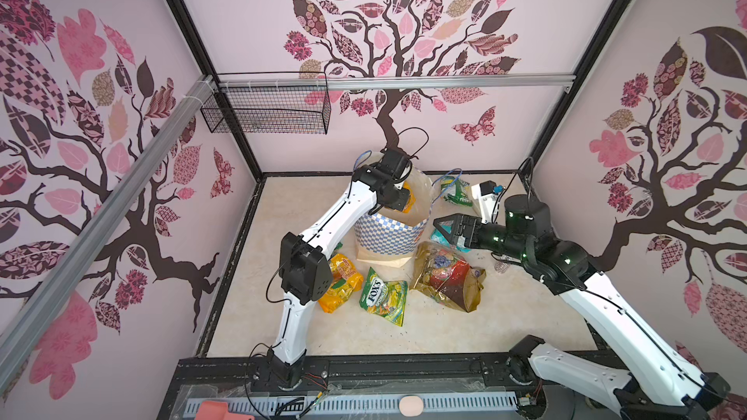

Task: Take the snacks out of the paper bag
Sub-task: Pick up the snack from the paper bag, then place the snack at the top-left of the table.

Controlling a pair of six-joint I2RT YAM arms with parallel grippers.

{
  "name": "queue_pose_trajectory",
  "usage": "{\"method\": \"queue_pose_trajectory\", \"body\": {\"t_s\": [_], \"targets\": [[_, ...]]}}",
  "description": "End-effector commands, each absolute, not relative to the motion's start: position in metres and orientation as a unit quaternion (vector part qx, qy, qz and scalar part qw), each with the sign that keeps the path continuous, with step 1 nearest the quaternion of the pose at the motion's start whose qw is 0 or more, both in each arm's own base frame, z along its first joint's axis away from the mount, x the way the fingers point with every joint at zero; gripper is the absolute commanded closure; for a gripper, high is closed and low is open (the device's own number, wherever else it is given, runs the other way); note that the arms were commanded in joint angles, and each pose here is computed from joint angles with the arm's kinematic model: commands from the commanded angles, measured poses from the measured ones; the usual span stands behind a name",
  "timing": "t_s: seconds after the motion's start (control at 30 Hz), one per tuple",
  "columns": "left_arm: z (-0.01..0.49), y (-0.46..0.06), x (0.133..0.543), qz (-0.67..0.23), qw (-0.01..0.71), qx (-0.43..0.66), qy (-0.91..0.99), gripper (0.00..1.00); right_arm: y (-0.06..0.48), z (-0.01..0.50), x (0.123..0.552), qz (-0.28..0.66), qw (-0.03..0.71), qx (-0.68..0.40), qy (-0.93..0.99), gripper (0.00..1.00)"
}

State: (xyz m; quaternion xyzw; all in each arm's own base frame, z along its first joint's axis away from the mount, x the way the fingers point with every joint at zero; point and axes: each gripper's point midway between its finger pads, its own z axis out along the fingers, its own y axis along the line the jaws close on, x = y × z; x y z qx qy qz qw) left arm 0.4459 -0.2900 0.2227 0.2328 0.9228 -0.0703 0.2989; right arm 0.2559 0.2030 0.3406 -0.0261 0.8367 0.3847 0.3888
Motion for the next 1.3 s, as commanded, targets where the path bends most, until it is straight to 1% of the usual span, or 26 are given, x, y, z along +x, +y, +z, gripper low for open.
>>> {"method": "queue_pose_trajectory", "body": {"t_s": [0.0,0.13,0.27,0.37,0.53,0.87,1.07,1.27], "targets": [[0.304,-0.293,0.453,-0.083,0.405,0.23,0.881,1.0,0.204,0.354,0.256,0.393,0.4,-0.028,0.828,0.0],[0.317,-0.292,0.452,-0.08,0.422,0.232,0.873,1.0,0.204,0.354,0.256,0.393,0.4,-0.028,0.828,0.0],[0.31,-0.293,0.452,-0.073,0.413,0.241,0.875,1.0,0.205,0.353,0.256,0.395,0.398,-0.028,0.828,0.0],[0.319,-0.293,0.449,-0.077,0.421,0.24,0.871,1.0,0.204,0.354,0.256,0.394,0.4,-0.028,0.827,0.0],[0.353,-0.295,0.439,-0.087,0.454,0.246,0.852,1.0,0.205,0.355,0.257,0.394,0.399,-0.029,0.827,0.0],[0.432,-0.294,0.402,-0.08,0.526,0.263,0.805,1.0,0.207,0.356,0.258,0.398,0.399,-0.029,0.826,0.0],[0.482,-0.277,0.374,-0.085,0.574,0.252,0.775,1.0,0.206,0.357,0.258,0.397,0.401,-0.028,0.825,0.0],[0.519,-0.245,0.349,-0.078,0.609,0.226,0.756,1.0,0.206,0.355,0.258,0.397,0.399,-0.027,0.826,0.0]]}}
